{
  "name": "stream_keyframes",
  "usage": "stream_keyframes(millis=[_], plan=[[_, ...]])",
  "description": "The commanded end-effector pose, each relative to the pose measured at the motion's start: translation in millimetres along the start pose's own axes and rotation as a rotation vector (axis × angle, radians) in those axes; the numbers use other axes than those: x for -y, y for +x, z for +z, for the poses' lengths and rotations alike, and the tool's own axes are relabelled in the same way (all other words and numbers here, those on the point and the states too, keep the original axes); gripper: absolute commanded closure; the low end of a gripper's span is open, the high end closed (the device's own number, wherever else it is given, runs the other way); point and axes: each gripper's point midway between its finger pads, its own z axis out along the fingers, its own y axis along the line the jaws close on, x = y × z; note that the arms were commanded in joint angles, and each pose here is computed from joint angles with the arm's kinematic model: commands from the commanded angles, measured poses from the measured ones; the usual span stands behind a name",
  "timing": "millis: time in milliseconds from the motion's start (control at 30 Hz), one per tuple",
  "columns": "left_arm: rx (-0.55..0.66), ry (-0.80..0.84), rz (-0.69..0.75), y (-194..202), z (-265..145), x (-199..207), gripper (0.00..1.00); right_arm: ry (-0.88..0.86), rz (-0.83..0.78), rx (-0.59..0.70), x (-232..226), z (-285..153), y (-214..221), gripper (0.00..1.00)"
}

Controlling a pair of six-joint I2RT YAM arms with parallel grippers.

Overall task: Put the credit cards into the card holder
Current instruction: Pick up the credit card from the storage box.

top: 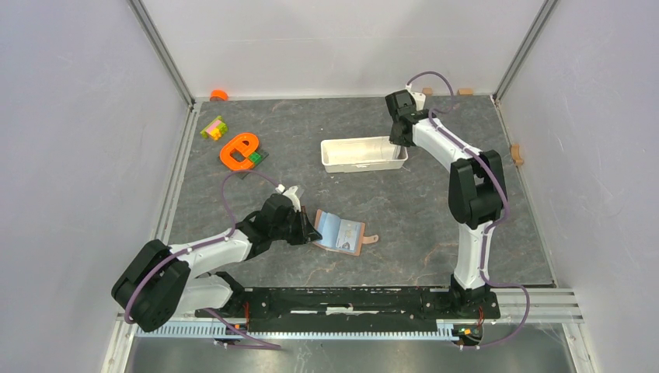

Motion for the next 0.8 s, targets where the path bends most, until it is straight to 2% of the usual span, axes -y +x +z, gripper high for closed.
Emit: stream_keyframes(millis=[0, 200, 300, 533, 767], plan=[[-0.005, -0.009, 0.003, 3.8, -2.4, -5.0, 0.98, -0.001, 0.016, 0.077, 2.9, -25.1, -31.8, 0.89], [-0.007, -0.009, 0.002, 4.5, -2.5, -5.3, 0.98, 0.005, -0.001, 0.043, 4.9, -15.7, -16.8, 0.89], [-0.006, -0.007, 0.002, 4.3, -2.8, -4.6, 0.98, 0.006, -0.002, 0.039, 6.1, -17.5, -14.7, 0.92], [-0.008, -0.01, -0.004, 4.8, -2.3, -5.3, 0.98, -0.056, 0.023, 0.1, 0.4, -44.1, -40.2, 1.0], [-0.002, -0.014, -0.031, 5.8, -2.1, -6.6, 0.98, -0.147, 0.033, 0.137, -7.9, -71.1, -56.8, 1.0]])
